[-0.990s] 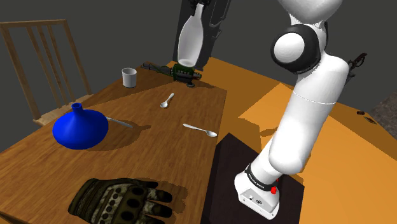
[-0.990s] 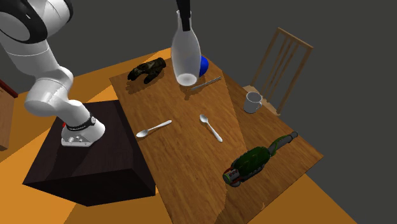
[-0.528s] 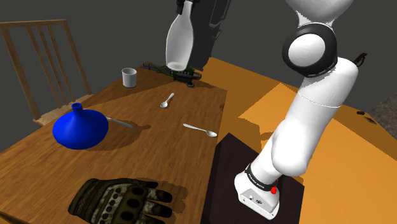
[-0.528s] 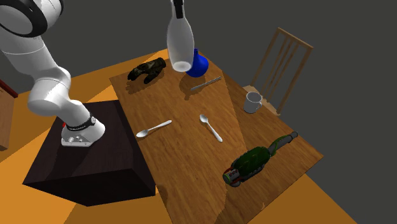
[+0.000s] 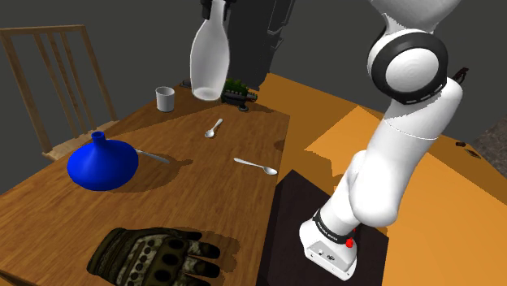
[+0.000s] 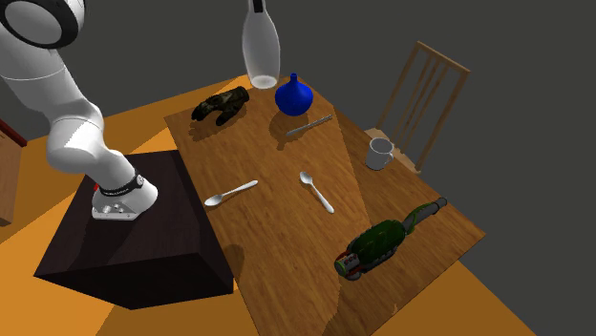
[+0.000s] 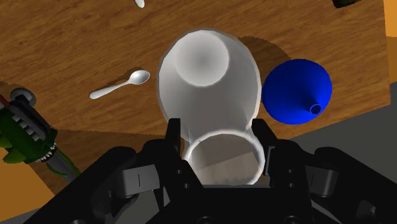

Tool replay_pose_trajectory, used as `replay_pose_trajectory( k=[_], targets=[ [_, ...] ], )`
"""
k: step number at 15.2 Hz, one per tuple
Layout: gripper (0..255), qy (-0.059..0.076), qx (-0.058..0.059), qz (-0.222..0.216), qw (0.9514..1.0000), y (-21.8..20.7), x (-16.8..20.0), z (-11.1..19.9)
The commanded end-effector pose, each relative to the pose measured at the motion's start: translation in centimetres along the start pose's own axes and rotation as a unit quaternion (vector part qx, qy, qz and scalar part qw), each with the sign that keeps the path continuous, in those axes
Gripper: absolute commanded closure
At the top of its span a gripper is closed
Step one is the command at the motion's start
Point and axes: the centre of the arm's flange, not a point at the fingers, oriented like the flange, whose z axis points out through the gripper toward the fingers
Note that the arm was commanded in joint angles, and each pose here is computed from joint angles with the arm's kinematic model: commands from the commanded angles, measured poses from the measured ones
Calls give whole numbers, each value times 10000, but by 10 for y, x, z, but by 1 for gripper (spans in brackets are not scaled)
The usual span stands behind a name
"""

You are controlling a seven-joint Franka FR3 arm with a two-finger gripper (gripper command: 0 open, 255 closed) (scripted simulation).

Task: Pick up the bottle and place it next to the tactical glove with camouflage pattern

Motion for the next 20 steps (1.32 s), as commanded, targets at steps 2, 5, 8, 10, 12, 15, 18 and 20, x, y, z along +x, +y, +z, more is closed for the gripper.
replay_pose_trajectory(
  k=[2, 5, 8, 10, 12, 15, 18, 20],
  targets=[
    [255, 3, 1, 7, 10000, -40, -6, -1],
    [255, 3, 1, 7, 10000, -79, -12, -1],
    [255, 3, 1, 7, 10000, -118, -18, -2],
    [255, 3, 1, 7, 10000, -144, -23, -3],
    [255, 3, 1, 7, 10000, -153, -24, 2],
    [255, 3, 1, 7, 10000, -153, -25, 18],
    [255, 3, 1, 7, 10000, -153, -26, 34],
    [255, 3, 1, 7, 10000, -153, -27, 44]
  ],
)
